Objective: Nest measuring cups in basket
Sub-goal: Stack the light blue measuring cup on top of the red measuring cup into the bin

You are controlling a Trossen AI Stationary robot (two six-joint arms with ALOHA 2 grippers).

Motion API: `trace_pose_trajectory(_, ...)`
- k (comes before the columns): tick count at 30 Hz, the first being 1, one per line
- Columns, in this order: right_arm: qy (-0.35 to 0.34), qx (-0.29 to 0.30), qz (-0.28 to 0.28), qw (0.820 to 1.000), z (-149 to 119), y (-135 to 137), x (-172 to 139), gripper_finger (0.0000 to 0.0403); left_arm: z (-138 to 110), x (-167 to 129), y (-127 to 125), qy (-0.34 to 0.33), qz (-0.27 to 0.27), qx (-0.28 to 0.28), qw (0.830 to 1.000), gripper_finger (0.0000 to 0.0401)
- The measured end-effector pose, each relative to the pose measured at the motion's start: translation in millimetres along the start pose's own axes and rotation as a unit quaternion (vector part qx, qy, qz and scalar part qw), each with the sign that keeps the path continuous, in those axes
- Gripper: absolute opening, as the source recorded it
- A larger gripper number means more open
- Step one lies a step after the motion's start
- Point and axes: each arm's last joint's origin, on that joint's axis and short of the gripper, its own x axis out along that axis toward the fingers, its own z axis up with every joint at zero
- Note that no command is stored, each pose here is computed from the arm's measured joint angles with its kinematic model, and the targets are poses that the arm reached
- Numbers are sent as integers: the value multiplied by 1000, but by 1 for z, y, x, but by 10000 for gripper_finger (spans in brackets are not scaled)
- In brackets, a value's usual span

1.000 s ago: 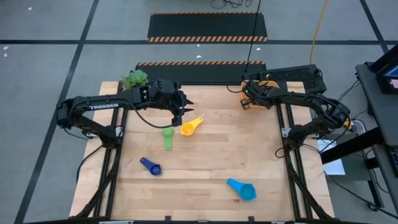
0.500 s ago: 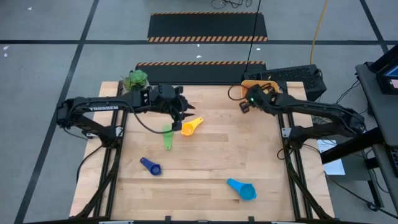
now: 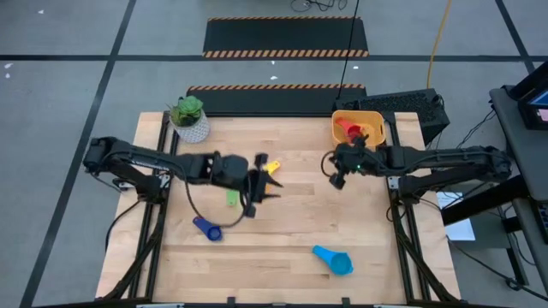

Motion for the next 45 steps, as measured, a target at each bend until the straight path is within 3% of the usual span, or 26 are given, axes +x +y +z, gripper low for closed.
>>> trace_pose_trajectory(6, 11, -21, 75, 997, -3, 10, -6, 4, -3, 33, -32, -15, -28, 0, 999, 129)
trace_pose_trajectory(14, 5, -50, 78, 996, -4, 9, -11, 4, -20, 78, -66, 6, -65, 20, 998, 129)
trace_pose_trajectory(19, 7, -50, 78, 996, -5, 7, -14, 4, -17, 108, -79, 15, -75, 1, 997, 129)
trace_pose_trajectory(29, 20, -55, 74, 996, -8, 6, -15, 4, -23, 155, -92, 35, -94, -16, 995, 129)
trace_pose_trajectory(38, 34, -62, 69, 995, -11, 5, -15, 4, -35, 175, -103, 32, -136, -17, 990, 130)
trace_pose_trajectory(41, 35, -58, 69, 995, -11, 5, -15, 4, -36, 179, -107, 19, -142, -22, 989, 146)
trace_pose_trajectory(45, 35, -56, 69, 995, -11, 5, -15, 4, -42, 186, -115, 11, -145, -17, 989, 197)
